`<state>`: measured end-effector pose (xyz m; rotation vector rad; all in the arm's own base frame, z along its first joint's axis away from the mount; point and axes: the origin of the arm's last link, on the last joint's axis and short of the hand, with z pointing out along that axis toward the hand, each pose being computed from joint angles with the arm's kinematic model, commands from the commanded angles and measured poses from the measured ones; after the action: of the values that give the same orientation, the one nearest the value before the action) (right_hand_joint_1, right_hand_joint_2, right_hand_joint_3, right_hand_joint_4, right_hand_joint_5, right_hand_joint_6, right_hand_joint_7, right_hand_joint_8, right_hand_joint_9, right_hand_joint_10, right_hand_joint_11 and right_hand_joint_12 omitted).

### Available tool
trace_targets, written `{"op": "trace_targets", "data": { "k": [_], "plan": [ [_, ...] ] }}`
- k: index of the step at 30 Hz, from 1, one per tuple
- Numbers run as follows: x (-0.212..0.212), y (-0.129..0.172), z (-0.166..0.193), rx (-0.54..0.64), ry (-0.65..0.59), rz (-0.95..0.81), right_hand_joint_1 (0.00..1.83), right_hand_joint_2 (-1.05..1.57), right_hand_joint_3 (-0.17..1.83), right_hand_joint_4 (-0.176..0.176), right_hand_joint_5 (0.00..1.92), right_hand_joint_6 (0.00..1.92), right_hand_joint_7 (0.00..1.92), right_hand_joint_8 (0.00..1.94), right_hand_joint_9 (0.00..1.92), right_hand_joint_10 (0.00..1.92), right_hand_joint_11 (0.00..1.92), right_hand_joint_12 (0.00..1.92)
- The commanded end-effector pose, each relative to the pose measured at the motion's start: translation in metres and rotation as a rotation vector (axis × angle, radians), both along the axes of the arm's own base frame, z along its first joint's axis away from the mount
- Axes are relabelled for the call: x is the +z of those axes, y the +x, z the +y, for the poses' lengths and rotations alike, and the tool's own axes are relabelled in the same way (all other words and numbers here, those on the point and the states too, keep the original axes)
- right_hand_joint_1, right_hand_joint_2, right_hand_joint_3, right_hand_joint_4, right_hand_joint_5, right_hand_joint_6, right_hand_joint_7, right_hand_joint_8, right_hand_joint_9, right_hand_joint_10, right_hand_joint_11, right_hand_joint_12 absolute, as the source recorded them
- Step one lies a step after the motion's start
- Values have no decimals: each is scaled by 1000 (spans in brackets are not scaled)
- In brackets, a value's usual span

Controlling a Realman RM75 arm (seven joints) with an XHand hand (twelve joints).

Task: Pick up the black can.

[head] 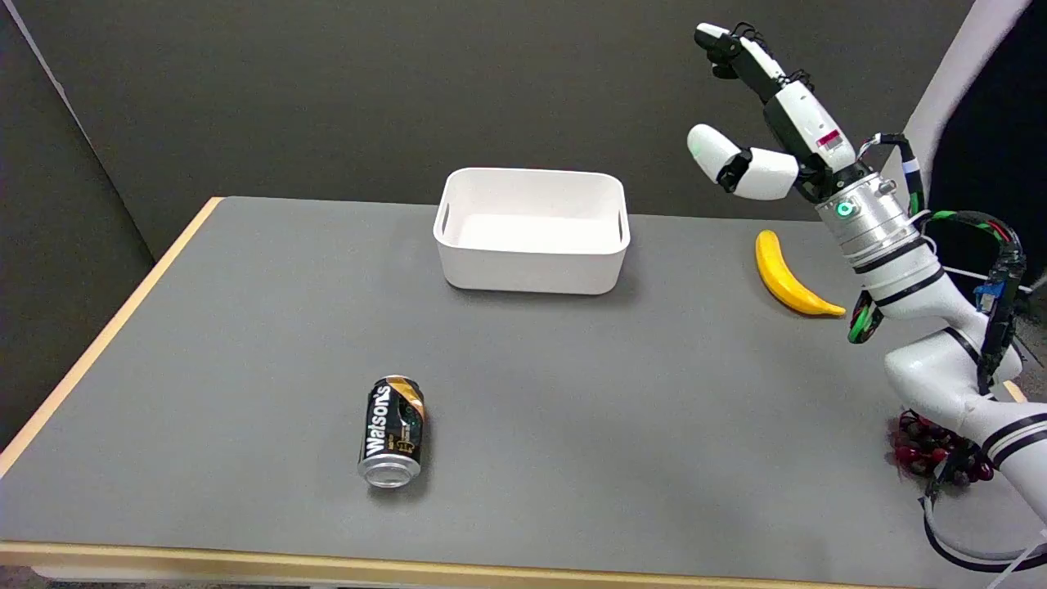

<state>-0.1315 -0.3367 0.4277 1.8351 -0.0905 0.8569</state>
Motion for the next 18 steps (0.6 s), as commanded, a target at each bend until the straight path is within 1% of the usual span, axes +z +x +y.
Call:
{"op": "trace_targets", "data": {
  "k": [1,5,9,11,12,14,16,18],
  "plan": [
    [-8,7,1,80,-37,117,467,671,1007,8,96,375,102,269,49,597,-1,966],
    [-14,9,3,139,-35,166,476,672,1010,10,98,380,105,272,50,599,-1,969],
    [-30,10,7,268,-53,269,514,666,1014,25,103,400,117,285,66,598,-1,978],
    [-39,11,7,319,-48,328,546,706,945,37,122,348,139,241,88,562,-1,953],
    [-43,12,7,337,-39,351,556,710,942,40,121,344,140,237,91,558,-1,950],
    [-51,12,6,343,-3,394,569,670,1022,43,92,391,117,280,77,586,-1,965],
    [-63,12,4,346,48,477,598,666,1024,49,79,377,107,279,73,580,-1,946],
    [-82,13,2,325,150,556,599,668,1023,51,76,363,103,270,73,573,-1,935]
  ]
}}
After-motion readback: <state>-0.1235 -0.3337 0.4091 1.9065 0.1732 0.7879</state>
